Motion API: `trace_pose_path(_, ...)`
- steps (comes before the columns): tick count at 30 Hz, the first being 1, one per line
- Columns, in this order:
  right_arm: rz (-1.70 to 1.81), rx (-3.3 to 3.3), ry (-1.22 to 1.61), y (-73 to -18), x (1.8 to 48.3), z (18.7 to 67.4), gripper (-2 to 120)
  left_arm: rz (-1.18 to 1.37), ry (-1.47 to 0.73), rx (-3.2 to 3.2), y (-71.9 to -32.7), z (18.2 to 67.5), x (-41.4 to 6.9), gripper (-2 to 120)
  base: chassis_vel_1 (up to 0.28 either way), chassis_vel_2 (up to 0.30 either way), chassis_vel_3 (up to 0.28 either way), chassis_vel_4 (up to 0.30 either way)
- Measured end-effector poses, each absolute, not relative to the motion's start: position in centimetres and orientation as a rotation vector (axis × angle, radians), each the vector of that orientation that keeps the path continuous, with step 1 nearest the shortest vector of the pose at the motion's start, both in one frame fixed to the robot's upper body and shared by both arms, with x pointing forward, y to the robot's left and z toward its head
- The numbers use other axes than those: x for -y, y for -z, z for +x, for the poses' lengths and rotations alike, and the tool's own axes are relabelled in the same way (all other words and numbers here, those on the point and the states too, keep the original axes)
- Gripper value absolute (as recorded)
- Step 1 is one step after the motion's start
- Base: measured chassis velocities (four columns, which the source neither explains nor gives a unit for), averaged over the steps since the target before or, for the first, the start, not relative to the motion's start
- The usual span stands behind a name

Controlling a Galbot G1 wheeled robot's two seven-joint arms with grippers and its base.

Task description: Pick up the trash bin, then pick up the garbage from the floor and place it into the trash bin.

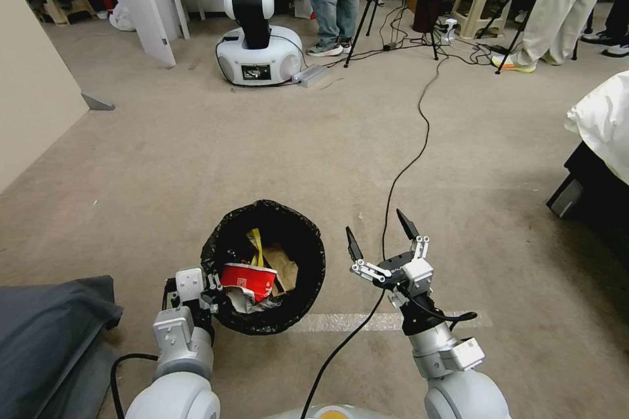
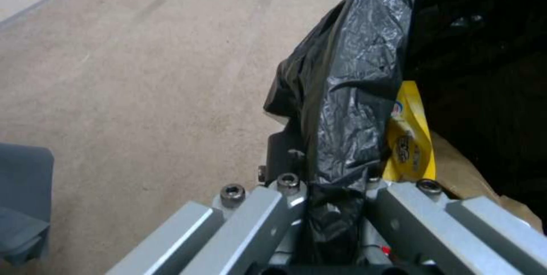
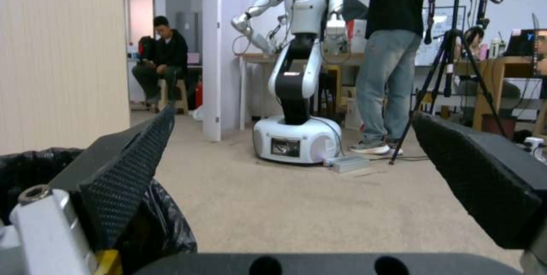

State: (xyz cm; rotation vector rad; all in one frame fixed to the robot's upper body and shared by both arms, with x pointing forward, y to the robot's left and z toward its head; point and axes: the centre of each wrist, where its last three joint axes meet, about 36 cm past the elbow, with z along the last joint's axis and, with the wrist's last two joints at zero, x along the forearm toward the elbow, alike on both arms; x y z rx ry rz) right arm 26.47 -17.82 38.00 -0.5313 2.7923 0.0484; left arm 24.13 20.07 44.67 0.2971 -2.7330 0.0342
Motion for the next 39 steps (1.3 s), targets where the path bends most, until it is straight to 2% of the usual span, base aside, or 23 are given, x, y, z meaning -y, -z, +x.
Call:
trace_pose_path(15, -0.524, -2.782, -0.042, -38.0, 18.0, 26.3, 100, 0.113, -0.241, 2.534, -46.5, 24.8, -20.8, 0, 0.0, 0.0, 0.0, 0.0)
trace_pose_path(25, -0.57, -2.768, -0.048, -37.8, 17.4, 26.7, 100, 0.096, -0.311, 2.473, -46.8, 25.5, -21.7, 0, 0.0, 0.0, 0.0, 0.0)
trace_pose_path(39, -0.614, -2.768, -0.04, -37.5, 17.3, 26.7, 100, 0.143, -0.424, 2.431, -44.0, 28.9, -23.8, 0, 0.0, 0.0, 0.0, 0.0)
